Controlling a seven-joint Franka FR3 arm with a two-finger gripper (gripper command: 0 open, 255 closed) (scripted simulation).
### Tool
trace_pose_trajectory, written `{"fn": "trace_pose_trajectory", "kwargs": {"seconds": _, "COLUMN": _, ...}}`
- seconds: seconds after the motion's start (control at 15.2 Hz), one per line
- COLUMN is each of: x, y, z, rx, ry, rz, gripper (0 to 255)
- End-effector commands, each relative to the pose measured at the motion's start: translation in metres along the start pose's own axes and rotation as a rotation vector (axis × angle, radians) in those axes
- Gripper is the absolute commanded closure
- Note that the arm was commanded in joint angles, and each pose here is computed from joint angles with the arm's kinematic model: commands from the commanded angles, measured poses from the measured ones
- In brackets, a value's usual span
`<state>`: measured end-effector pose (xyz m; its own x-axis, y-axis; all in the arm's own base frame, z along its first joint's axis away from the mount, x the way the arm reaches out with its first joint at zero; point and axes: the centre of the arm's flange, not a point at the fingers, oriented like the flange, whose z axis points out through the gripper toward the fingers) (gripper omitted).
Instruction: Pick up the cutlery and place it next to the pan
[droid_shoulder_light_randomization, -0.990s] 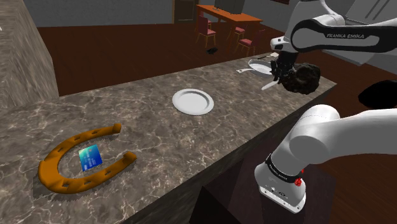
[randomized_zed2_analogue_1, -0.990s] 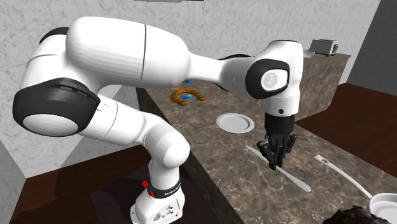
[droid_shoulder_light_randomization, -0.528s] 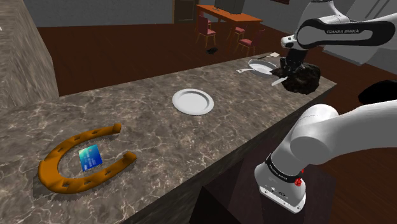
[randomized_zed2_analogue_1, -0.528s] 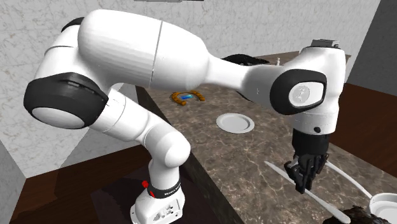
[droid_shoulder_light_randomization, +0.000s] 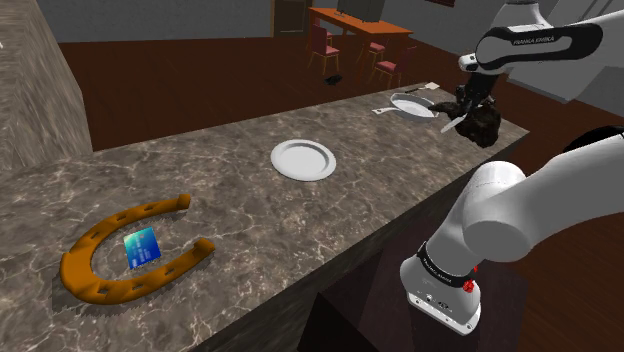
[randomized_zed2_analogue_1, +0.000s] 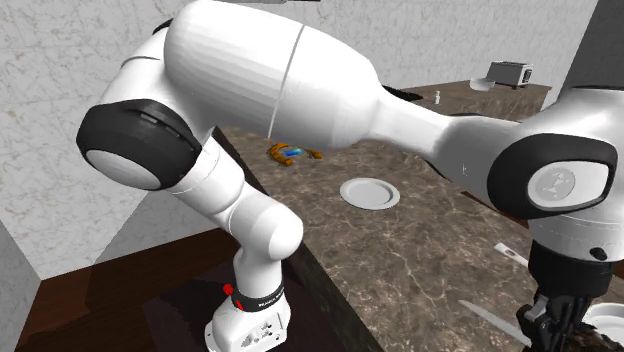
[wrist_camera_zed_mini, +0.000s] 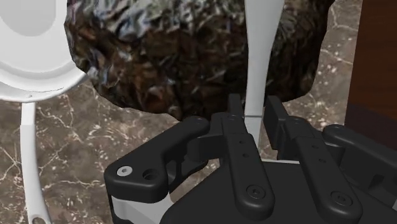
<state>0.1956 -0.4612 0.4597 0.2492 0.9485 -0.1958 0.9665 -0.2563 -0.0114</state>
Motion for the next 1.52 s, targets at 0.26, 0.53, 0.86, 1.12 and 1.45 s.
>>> {"fn": "trace_pose_trajectory", "kwargs": {"seconds": 0.26, "x": -0.043, "y": 0.002, "z": 0.023, "rx": 0.003, "ry": -0.003, "rz": 0.002, "gripper": 255}}
{"fn": "trace_pose_trajectory", "kwargs": {"seconds": 0.53, "x": -0.039, "y": 0.003, "z": 0.044, "rx": 0.003, "ry": -0.003, "rz": 0.002, "gripper": 255}}
{"fn": "trace_pose_trajectory", "kwargs": {"seconds": 0.86, "x": -0.033, "y": 0.003, "z": 0.070, "rx": 0.003, "ry": -0.003, "rz": 0.002, "gripper": 255}}
{"fn": "trace_pose_trajectory", "kwargs": {"seconds": 1.12, "x": -0.029, "y": 0.003, "z": 0.091, "rx": 0.003, "ry": -0.003, "rz": 0.002, "gripper": 255}}
{"fn": "trace_pose_trajectory", "kwargs": {"seconds": 1.45, "x": -0.024, "y": 0.003, "z": 0.117, "rx": 0.003, "ry": -0.003, "rz": 0.002, "gripper": 255}}
